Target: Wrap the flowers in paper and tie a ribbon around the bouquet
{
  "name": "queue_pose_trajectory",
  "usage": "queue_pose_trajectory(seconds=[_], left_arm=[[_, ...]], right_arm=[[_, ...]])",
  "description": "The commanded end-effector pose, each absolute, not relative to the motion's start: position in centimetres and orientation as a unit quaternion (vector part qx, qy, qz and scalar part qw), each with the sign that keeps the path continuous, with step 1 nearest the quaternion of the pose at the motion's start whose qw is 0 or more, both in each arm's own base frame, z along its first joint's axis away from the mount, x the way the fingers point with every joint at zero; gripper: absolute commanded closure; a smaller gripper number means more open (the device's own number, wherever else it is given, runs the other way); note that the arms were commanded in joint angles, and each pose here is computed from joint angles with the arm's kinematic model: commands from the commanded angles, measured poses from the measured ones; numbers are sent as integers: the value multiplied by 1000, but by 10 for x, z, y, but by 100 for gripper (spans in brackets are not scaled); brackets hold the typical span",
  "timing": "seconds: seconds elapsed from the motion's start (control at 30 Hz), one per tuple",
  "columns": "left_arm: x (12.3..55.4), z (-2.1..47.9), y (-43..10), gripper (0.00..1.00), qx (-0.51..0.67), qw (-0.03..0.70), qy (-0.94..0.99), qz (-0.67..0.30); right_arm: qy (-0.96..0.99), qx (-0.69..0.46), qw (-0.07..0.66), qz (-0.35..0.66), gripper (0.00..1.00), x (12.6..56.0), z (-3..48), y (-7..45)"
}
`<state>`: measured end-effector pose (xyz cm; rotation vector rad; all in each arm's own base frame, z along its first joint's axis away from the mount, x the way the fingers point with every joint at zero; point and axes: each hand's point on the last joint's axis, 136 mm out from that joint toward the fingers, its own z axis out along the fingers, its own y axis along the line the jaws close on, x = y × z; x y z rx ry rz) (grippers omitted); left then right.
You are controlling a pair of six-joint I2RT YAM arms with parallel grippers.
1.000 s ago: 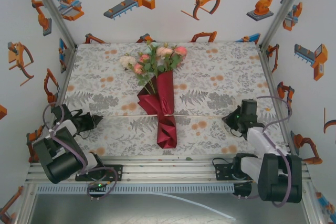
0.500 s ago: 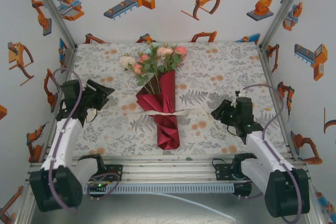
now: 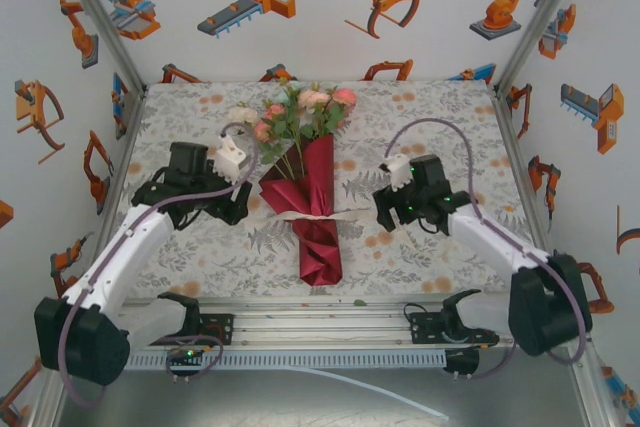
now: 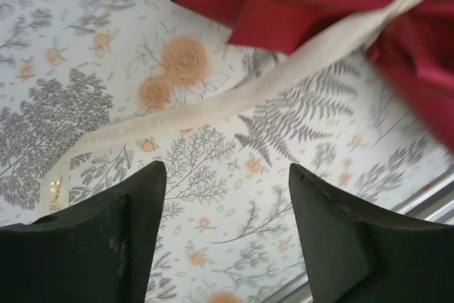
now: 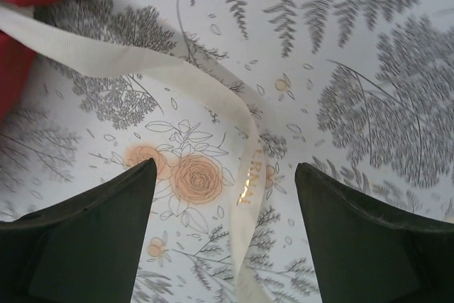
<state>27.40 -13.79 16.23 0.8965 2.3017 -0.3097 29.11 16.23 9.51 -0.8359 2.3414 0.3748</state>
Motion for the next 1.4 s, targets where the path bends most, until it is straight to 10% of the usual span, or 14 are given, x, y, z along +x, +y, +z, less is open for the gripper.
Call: queue_pose_trajectory(seconds=[0.0, 0.23, 0.43, 0.73, 0.87, 1.0, 1.2, 1.37], left_arm=[[268, 137, -134, 27, 450, 282, 844, -76], [291, 94, -116, 9, 447, 242, 861, -15], [309, 83, -103, 5, 470, 244, 848, 29], [323, 49, -111, 9, 542, 193, 818, 21], [328, 36, -106, 35, 546, 177, 818, 33], [339, 33, -101, 100, 530, 188, 826, 51], [388, 82, -45, 100, 319, 275, 903, 83], [407, 103, -13, 100, 205, 291, 928, 105]], right_arm=[[862, -441, 231, 98, 28, 281, 67, 162], [873, -448, 184, 48, 35, 305, 29, 152], [877, -432, 194, 78, 100, 305, 30, 160], [859, -419, 266, 125, 100, 308, 73, 177], [860, -413, 275, 118, 100, 310, 84, 175], [885, -348, 293, 99, 100, 323, 94, 159], [940, 0, 324, 108, 100, 348, 95, 63], [944, 67, 305, 107, 100, 339, 89, 53]])
